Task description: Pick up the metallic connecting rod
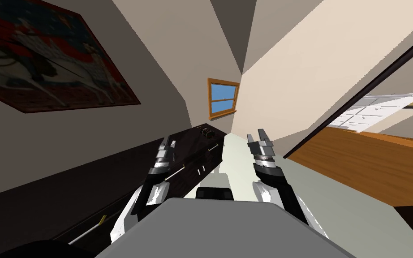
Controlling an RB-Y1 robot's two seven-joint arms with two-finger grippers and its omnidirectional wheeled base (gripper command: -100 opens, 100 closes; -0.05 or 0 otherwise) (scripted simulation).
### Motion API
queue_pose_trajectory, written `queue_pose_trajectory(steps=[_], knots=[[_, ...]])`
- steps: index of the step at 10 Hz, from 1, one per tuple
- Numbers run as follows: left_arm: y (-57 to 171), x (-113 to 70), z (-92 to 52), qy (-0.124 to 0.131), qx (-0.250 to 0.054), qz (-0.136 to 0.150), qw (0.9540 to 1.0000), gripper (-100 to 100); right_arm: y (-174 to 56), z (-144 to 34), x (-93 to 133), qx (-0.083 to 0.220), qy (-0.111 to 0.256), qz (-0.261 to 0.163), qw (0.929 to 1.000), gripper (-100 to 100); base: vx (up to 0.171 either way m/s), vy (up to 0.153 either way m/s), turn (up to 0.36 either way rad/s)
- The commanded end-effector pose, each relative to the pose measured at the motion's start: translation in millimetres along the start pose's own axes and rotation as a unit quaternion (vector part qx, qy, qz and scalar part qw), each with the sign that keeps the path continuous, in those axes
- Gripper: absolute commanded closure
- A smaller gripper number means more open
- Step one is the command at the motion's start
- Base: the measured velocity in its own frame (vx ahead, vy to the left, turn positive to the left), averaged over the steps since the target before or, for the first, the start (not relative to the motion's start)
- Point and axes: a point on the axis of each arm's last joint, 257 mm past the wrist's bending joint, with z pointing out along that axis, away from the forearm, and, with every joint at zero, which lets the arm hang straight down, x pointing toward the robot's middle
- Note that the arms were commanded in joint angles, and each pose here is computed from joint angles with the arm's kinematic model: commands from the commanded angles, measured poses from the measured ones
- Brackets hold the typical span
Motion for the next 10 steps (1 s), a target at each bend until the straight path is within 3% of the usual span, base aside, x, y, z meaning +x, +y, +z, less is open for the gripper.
queue_pose_trajectory(steps=[1, 3, 4, 6, 7, 9, 10], knots=[[19.1, -13.0, -10.2, 0.009, -0.038, 0.031, 0.9987, -100, 0.0, 0.0, 0.0, 0.000, 0.000, 0.000, 1.0000, 0, -0.008, -0.008, -0.152], [40.6, -35.4, -22.3, 0.017, -0.087, 0.071, 0.9936, -100, 0.0, 0.0, 0.0, 0.000, 0.000, 0.000, 1.0000, 0, -0.008, -0.011, -0.200], [41.8, -35.7, -22.5, 0.016, -0.089, 0.071, 0.9934, -100, 0.0, 0.0, 0.0, 0.000, 0.000, 0.000, 1.0000, 0, -0.007, -0.002, -0.056], [61.2, -61.2, -36.9, 0.021, -0.139, 0.109, 0.9841, -100, 0.0, 0.0, 0.0, 0.000, 0.000, 0.000, 1.0000, 0, -0.005, -0.008, -0.194], [62.6, -62.4, -37.1, 0.021, -0.142, 0.111, 0.9833, -100, 0.0, 0.0, 0.0, 0.000, 0.000, 0.000, 1.0000, 0, -0.005, 0.000, -0.054], [78.6, -90.5, -52.6, 0.025, -0.192, 0.150, 0.9696, -100, 0.0, 0.0, 0.0, 0.000, 0.000, 0.000, 1.0000, 0, -0.005, -0.005, -0.164], [80.7, -91.4, -53.5, 0.024, -0.196, 0.150, 0.9687, -100, 0.0, 0.0, 0.0, 0.000, 0.000, 0.000, 1.0000, 0, -0.005, 0.001, -0.095]])
